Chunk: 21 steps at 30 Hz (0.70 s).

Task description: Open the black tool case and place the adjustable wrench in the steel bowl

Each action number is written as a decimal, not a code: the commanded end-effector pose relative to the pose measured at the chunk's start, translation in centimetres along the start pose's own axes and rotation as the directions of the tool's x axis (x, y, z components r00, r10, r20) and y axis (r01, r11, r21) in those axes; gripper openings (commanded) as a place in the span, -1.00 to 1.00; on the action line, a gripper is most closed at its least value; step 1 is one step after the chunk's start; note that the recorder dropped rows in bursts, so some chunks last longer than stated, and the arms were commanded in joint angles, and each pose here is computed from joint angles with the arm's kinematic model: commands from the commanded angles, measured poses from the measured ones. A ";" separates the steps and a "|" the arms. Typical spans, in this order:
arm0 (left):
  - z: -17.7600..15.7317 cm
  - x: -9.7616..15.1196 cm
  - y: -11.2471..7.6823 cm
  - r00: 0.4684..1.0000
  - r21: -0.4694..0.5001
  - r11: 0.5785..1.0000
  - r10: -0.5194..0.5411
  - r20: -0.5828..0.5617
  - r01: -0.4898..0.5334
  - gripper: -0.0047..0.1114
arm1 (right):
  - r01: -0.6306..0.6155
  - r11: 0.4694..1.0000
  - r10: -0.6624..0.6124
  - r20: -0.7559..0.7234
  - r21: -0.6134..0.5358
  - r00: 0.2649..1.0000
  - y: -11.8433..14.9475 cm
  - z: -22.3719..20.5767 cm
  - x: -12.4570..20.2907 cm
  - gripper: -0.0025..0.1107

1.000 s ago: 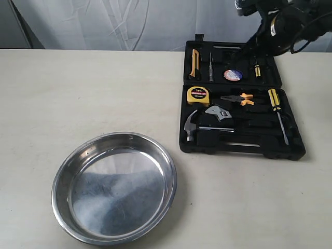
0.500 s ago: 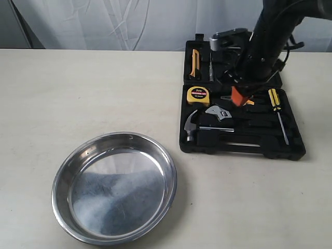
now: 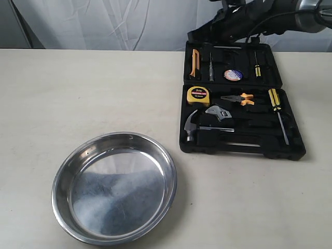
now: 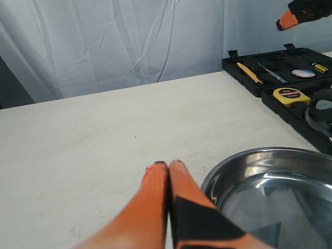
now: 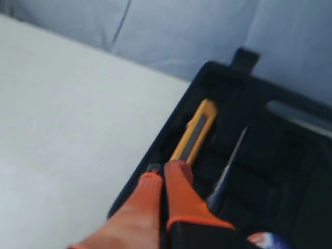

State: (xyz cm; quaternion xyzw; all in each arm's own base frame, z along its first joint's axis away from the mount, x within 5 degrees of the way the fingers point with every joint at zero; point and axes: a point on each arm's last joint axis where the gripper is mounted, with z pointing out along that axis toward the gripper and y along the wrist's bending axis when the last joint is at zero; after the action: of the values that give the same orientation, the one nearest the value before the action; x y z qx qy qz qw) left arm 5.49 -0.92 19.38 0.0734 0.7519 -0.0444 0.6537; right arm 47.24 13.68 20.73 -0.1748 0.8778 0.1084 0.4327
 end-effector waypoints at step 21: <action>0.0 0.1 0.0 1.000 0.007 1.000 0.001 0.005 -0.001 -0.91 | -0.120 0.992 0.044 -0.751 -0.048 0.659 -5.2 -4.9 5.5 -0.97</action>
State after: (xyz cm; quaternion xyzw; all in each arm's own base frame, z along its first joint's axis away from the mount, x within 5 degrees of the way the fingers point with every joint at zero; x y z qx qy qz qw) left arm 5.49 -0.92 19.38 0.0734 0.7519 -0.0444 0.6537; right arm 43.30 4.66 18.67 -0.1394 0.9884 0.0464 0.0397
